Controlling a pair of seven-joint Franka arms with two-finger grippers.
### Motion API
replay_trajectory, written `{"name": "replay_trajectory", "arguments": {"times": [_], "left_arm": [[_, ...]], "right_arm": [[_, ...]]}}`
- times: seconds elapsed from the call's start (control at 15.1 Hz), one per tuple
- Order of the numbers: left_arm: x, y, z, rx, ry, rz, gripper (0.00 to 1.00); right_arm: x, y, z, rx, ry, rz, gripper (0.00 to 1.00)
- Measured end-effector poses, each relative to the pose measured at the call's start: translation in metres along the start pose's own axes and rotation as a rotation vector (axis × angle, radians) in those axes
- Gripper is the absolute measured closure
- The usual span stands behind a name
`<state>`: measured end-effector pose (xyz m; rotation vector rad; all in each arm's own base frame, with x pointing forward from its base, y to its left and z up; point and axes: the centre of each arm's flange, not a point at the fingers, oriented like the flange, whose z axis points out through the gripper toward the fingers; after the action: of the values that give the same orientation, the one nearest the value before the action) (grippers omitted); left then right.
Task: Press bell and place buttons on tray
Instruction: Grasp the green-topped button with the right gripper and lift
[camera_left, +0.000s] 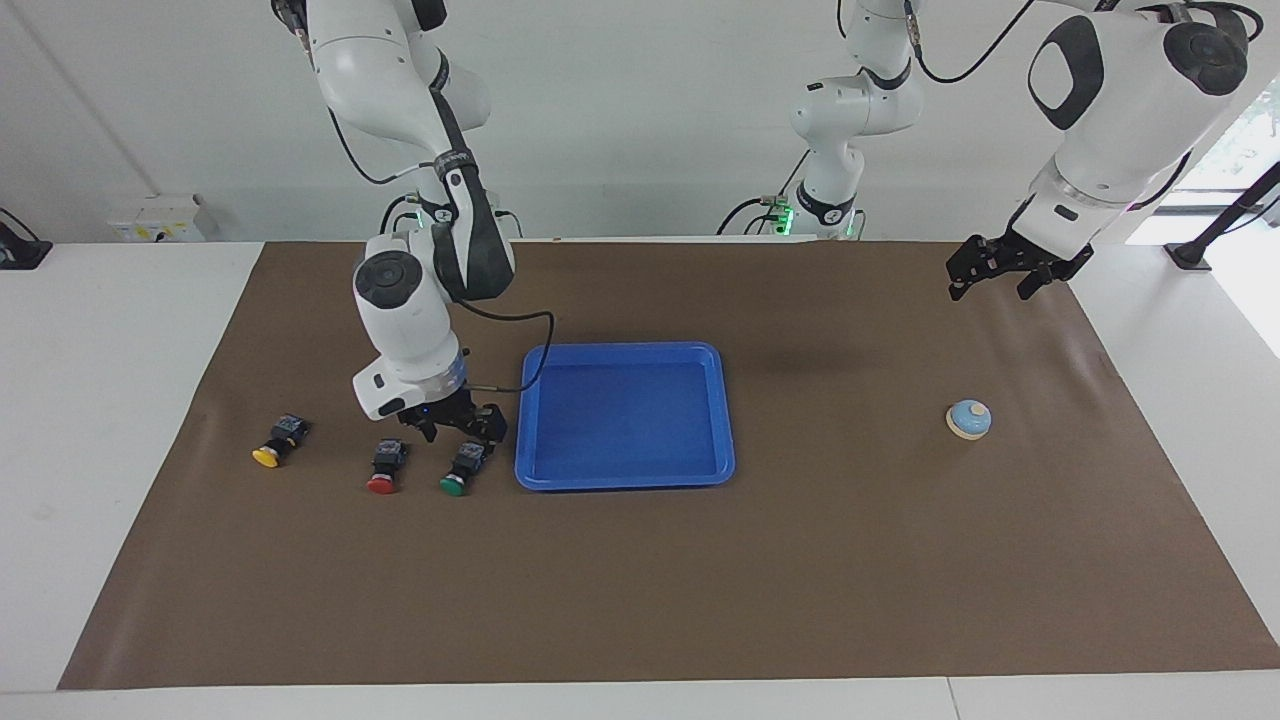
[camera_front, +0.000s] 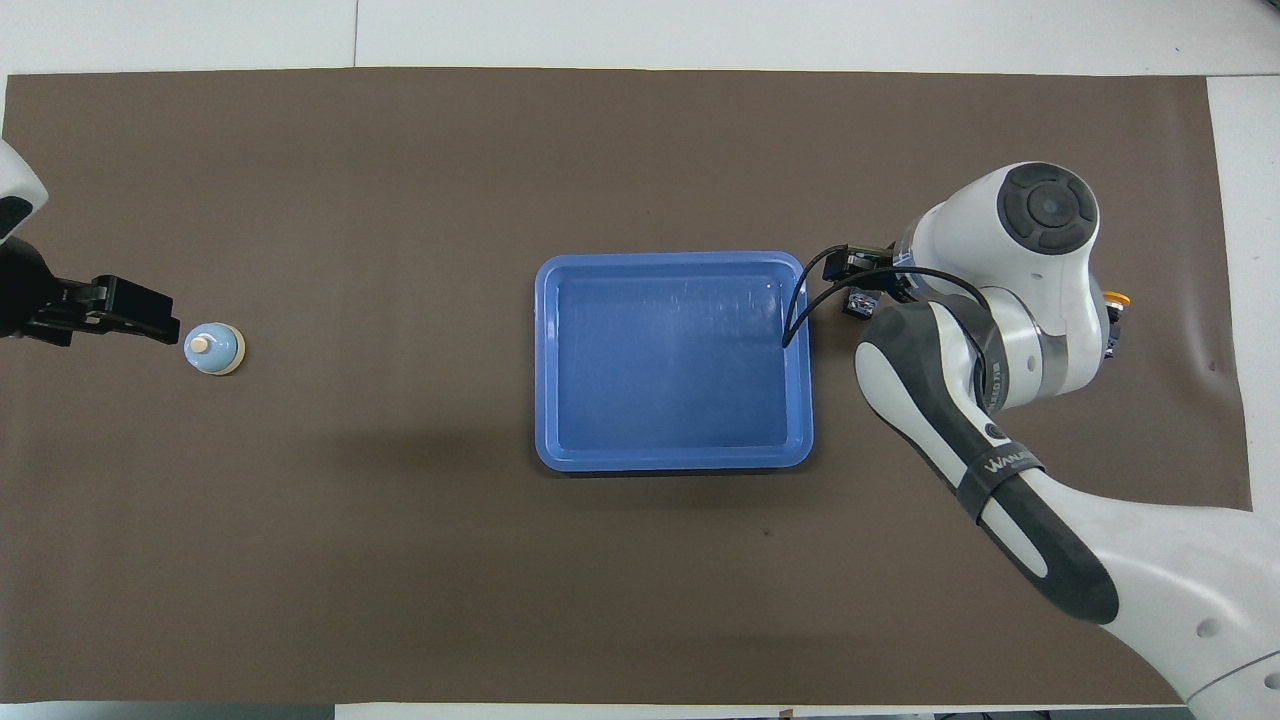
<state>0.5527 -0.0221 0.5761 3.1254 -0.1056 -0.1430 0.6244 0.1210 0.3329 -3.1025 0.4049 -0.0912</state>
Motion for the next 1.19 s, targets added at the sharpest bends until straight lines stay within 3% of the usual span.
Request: {"name": "replay_trajectory", "arguments": {"times": [0.53,0.73,1.06,1.19], "left_arm": [[0.000,0.000,0.000,0.000,0.000,0.000,0.00],[0.000,0.000,0.000,0.000,0.000,0.000,0.00],[0.000,0.000,0.000,0.000,0.000,0.000,0.00],[0.000,0.000,0.000,0.000,0.000,0.000,0.00]], "right_arm": [[0.003,0.007,0.039,-0.030,-0.036,0.024,0.00],[0.000,0.008,0.043,-0.035,-0.045,0.027,0.05],[-0.003,0.001,0.042,-0.033,-0.042,0.060,0.59],[-0.001,-0.003,0.036,-0.032,-0.040,0.057,0.59]]}}
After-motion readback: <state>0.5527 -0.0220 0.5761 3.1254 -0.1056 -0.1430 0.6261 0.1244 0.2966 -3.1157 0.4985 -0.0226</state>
